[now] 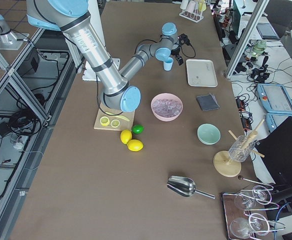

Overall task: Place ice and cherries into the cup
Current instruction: 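Open the right gripper to drop the ice cube into the cup, then move the right gripper back over the ice bowl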

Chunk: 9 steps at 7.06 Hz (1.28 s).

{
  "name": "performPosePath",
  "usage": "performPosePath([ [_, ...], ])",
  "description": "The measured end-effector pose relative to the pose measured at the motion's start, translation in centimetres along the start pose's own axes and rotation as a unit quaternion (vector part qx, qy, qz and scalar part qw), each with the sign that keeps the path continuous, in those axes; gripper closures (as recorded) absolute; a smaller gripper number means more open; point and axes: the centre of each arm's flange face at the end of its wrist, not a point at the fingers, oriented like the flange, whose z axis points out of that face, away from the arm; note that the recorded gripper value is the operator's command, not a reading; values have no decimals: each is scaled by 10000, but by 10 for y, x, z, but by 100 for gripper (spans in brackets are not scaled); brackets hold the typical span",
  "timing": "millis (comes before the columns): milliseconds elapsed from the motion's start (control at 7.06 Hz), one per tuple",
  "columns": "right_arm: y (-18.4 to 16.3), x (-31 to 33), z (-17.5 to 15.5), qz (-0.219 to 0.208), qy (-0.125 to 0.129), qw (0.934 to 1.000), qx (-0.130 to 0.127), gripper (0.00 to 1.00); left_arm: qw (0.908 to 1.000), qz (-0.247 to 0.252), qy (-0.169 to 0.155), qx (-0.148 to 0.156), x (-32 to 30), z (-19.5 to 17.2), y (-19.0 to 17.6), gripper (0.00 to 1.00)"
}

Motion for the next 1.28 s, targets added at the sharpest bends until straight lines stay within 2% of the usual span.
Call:
performPosePath([
  [283, 24, 71, -43, 37, 131, 9999, 25, 1, 10000, 20, 7, 26, -3, 2, 5, 2],
  [425, 42, 98, -55, 70, 276, 9996, 32, 1, 10000, 26, 7, 30, -4, 3, 6, 2],
  [850, 88, 158, -54, 293, 974, 9948, 13, 5, 10000, 43, 9, 61, -3, 0, 6, 2],
  [1134, 112, 182, -46, 434, 1259, 9910, -114, 7, 10000, 62, 12, 64, -2, 0, 5, 2],
  [1276, 123, 193, -40, 517, 1354, 9892, -212, 13, 9999, 79, 12, 66, -1, 1, 4, 2],
])
